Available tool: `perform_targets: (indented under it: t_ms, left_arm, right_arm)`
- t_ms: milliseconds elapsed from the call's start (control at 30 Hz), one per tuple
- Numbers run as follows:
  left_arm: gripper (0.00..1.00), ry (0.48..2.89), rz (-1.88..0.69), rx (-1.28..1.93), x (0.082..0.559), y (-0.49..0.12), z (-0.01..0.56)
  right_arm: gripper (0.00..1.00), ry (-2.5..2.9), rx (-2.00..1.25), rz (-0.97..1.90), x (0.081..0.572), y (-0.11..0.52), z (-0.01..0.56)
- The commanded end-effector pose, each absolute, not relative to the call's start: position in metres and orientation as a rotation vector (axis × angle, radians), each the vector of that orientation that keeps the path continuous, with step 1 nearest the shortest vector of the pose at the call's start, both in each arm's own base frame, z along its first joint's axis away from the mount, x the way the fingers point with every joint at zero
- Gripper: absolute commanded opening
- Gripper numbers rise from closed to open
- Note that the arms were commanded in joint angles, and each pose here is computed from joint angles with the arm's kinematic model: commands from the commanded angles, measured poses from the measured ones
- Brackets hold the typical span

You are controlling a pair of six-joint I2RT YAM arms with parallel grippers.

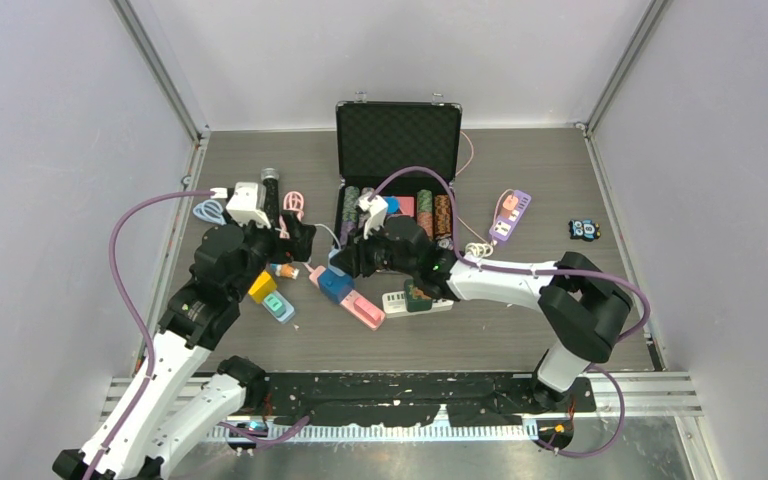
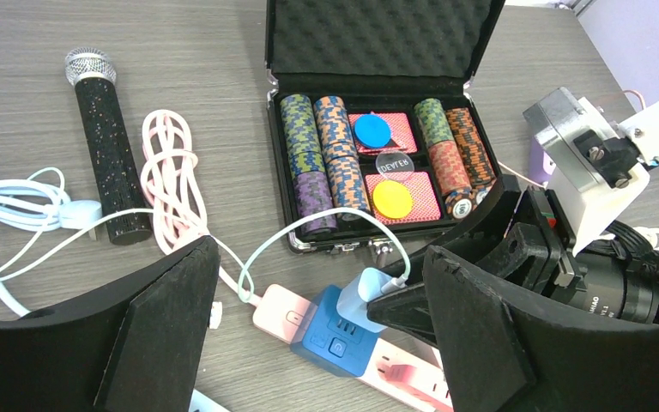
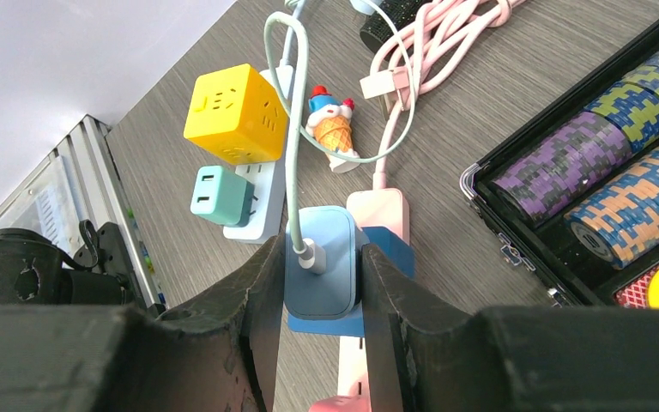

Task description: Insert the plug

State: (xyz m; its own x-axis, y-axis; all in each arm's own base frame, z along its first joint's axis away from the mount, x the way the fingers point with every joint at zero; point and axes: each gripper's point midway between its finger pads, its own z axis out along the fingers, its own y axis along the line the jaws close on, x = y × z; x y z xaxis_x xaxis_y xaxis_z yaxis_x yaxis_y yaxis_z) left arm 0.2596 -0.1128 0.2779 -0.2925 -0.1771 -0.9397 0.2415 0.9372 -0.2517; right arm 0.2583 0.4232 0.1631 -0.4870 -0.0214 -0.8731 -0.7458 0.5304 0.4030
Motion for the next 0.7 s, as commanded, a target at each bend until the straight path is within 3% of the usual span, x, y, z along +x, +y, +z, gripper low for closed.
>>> perform_targets:
  t_ms: [0, 667]
  left_arm:
    - [0.88, 1.799, -0.395, 0.034, 0.262, -0.109, 0.284]
    - [0.89, 1.788, -0.384, 0.028, 0.261, -0.106, 0.286]
  right_arm:
    - [0.05, 1.820, -0.598, 1.048, 0.260, 0.433, 0.182]
    - [0.05, 1.918, -0.620, 0.864, 0.259, 0.430, 0.151]
